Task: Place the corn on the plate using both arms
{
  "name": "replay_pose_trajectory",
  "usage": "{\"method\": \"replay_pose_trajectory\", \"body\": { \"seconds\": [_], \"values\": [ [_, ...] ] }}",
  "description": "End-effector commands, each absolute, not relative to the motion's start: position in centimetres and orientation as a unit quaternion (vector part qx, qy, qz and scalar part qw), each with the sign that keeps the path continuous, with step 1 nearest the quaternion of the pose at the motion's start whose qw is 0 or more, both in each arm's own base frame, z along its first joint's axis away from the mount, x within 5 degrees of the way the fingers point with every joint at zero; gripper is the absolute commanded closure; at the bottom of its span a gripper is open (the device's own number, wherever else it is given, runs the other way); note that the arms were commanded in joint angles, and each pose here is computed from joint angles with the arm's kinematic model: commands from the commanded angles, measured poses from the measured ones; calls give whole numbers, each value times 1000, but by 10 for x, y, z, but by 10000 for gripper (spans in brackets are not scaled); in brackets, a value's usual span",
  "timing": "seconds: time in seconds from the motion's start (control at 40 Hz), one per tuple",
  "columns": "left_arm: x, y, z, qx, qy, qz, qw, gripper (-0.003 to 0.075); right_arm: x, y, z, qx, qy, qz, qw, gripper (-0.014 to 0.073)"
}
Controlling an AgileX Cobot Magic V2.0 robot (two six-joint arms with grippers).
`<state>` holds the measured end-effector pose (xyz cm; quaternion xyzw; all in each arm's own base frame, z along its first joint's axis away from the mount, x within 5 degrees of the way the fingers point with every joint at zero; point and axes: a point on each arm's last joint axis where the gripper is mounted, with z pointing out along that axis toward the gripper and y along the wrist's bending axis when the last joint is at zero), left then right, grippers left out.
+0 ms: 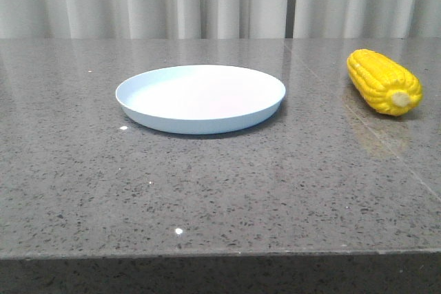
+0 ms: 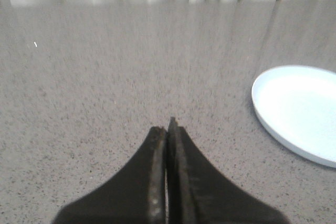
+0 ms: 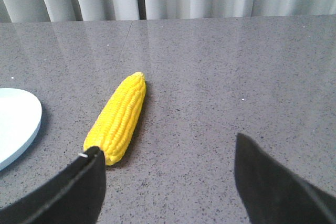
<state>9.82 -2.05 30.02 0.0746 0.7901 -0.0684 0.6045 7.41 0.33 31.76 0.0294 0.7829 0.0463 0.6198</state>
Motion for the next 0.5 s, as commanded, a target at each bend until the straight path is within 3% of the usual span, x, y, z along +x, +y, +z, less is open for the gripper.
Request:
{"method": "replay_pose_trajectory", "body": {
  "seconds": [0.0,0.47],
  "values": [
    [84,-17,315,70,736,-72,669,733,76,2,336,30,749,41,661,56],
    [70,-14,310,68,718,-73,689,733,79,2,335,30,753,41,656,56]
  ]
}}
